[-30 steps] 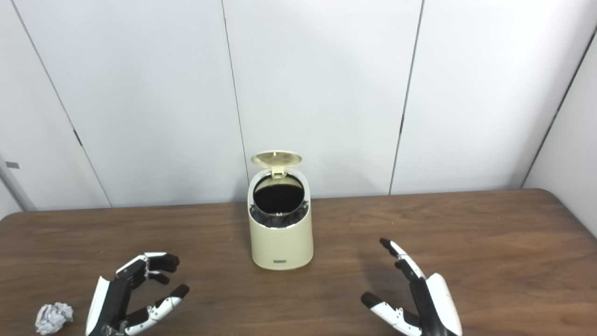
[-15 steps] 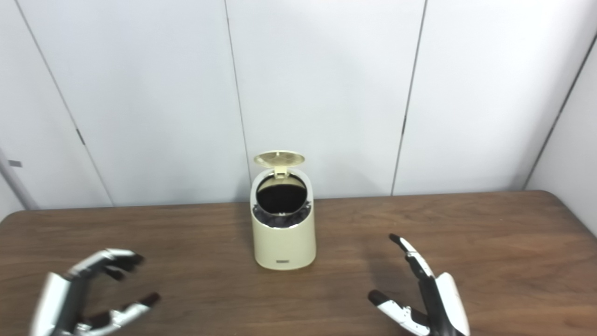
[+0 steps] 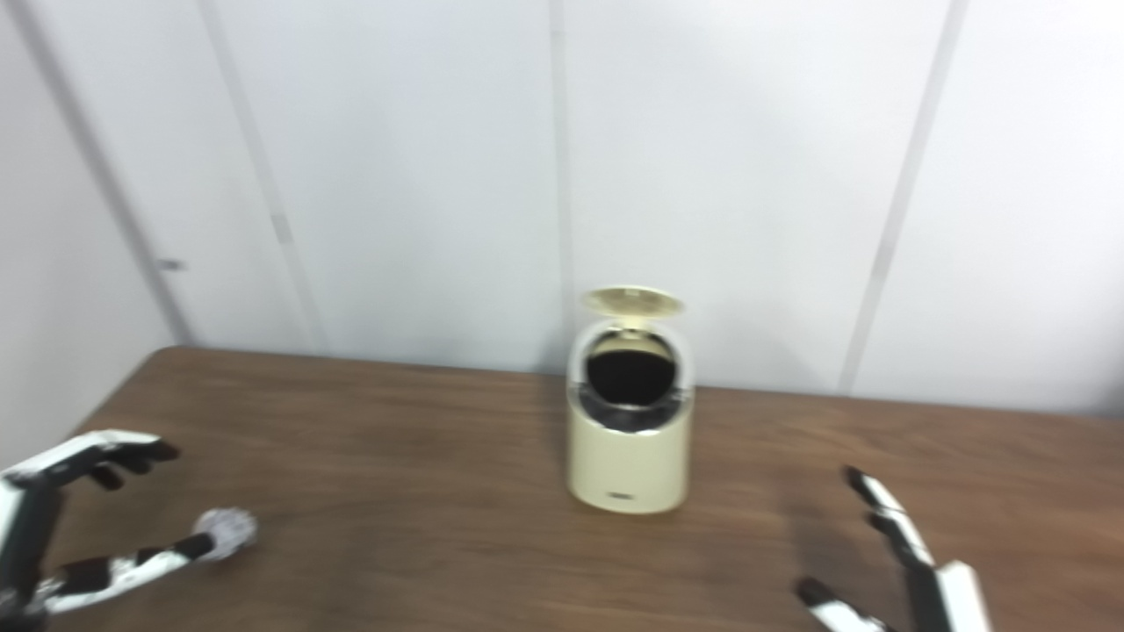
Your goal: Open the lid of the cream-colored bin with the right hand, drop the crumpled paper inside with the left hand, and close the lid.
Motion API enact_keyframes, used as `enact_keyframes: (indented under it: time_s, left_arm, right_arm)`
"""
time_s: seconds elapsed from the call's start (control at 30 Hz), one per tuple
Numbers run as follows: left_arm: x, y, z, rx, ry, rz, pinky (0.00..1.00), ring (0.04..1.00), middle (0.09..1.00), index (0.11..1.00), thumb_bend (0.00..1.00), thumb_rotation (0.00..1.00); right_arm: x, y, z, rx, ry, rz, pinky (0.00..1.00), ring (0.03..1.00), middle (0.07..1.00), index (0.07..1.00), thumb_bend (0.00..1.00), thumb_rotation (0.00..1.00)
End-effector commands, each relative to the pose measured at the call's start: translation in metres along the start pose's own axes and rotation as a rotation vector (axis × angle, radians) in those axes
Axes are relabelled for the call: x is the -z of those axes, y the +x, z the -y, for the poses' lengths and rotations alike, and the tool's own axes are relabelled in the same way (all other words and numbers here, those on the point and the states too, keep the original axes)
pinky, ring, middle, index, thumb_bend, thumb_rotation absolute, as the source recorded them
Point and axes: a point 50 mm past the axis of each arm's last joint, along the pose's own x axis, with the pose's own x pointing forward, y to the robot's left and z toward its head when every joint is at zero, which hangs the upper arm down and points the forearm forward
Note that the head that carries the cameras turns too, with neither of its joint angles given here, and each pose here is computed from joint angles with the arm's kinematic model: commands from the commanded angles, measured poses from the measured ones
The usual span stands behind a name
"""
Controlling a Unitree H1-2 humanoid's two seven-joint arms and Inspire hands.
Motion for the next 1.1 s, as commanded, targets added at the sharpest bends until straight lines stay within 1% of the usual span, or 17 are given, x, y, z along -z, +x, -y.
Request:
enact_keyframes:
  time_s: [0.0,0.1,0.2,0.27,0.3,0.37,0.43,0.5,0.57,0.7,0.77,0.87,0.97,1.07]
  left_arm:
    - [0.004,0.005,-0.008,-0.04,0.065,0.021,0.46,0.545,0.597,0.592,1.0,0.09]
    - [0.009,-0.002,0.0,-0.026,0.097,-0.021,0.47,0.548,0.604,0.599,1.0,0.08]
    - [0.012,-0.009,0.014,-0.025,0.141,-0.061,0.48,0.56,0.613,0.602,1.0,0.16]
    - [0.012,-0.013,0.024,-0.025,0.154,-0.095,0.48,0.565,0.617,0.606,1.0,0.19]
    - [0.011,-0.015,0.029,-0.018,0.16,-0.109,0.48,0.567,0.62,0.61,0.99,0.2]
    - [0.009,-0.018,0.035,-0.002,0.166,-0.138,0.49,0.572,0.625,0.618,0.97,0.22]
    - [0.008,-0.019,0.039,0.011,0.169,-0.175,0.5,0.575,0.626,0.618,0.96,0.24]
    - [0.009,-0.019,0.043,0.022,0.165,-0.206,0.5,0.58,0.628,0.618,0.96,0.25]
    - [0.01,-0.018,0.047,0.033,0.157,-0.227,0.51,0.586,0.633,0.625,0.96,0.25]
    - [0.013,-0.016,0.058,0.081,0.122,-0.303,0.52,0.603,0.651,0.656,0.99,0.29]
    - [0.016,-0.015,0.064,0.096,0.109,-0.328,0.52,0.601,0.65,0.665,1.0,0.29]
    - [0.021,-0.012,0.073,0.111,0.095,-0.371,0.54,0.625,0.669,0.68,1.0,0.29]
    - [0.025,-0.009,0.079,0.11,0.092,-0.386,0.55,0.635,0.683,0.697,1.0,0.29]
    - [0.027,-0.004,0.082,0.094,0.1,-0.396,0.57,0.666,0.721,0.731,1.0,0.31]
  right_arm:
    - [0.018,0.001,0.016,0.004,-0.056,0.018,0.81,0.878,0.872,0.863,0.74,0.79]
    - [0.025,0.003,0.024,0.006,-0.072,0.016,0.79,0.867,0.874,0.87,0.74,0.81]
    - [0.032,0.003,0.031,0.0,-0.054,0.0,0.8,0.883,0.899,0.897,0.76,0.84]
    - [0.032,0.004,0.034,0.004,-0.035,0.007,0.8,0.886,0.899,0.901,0.77,0.83]
    - [0.031,0.004,0.035,0.009,-0.025,0.007,0.78,0.876,0.892,0.897,0.76,0.82]
    - [0.032,0.004,0.038,0.016,-0.016,0.003,0.78,0.872,0.879,0.874,0.77,0.8]
    - [0.034,0.004,0.041,0.018,-0.018,-0.009,0.79,0.872,0.872,0.862,0.82,0.83]
    - [0.036,0.004,0.044,0.016,-0.02,-0.019,0.79,0.876,0.87,0.859,0.84,0.85]
    - [0.037,0.004,0.046,0.014,-0.022,-0.024,0.76,0.869,0.867,0.862,0.87,0.87]
    - [0.043,0.005,0.049,0.015,-0.021,-0.029,0.73,0.855,0.867,0.863,0.89,0.88]
    - [0.046,0.005,0.05,0.015,-0.019,-0.035,0.72,0.851,0.865,0.865,0.91,0.89]
    - [0.047,0.006,0.051,0.014,-0.013,-0.039,0.72,0.851,0.864,0.861,0.94,0.89]
    - [0.048,0.006,0.052,0.014,-0.016,-0.047,0.71,0.849,0.863,0.864,0.94,0.89]
    - [0.05,0.005,0.052,0.011,-0.013,-0.049,0.7,0.845,0.865,0.866,0.93,0.88]
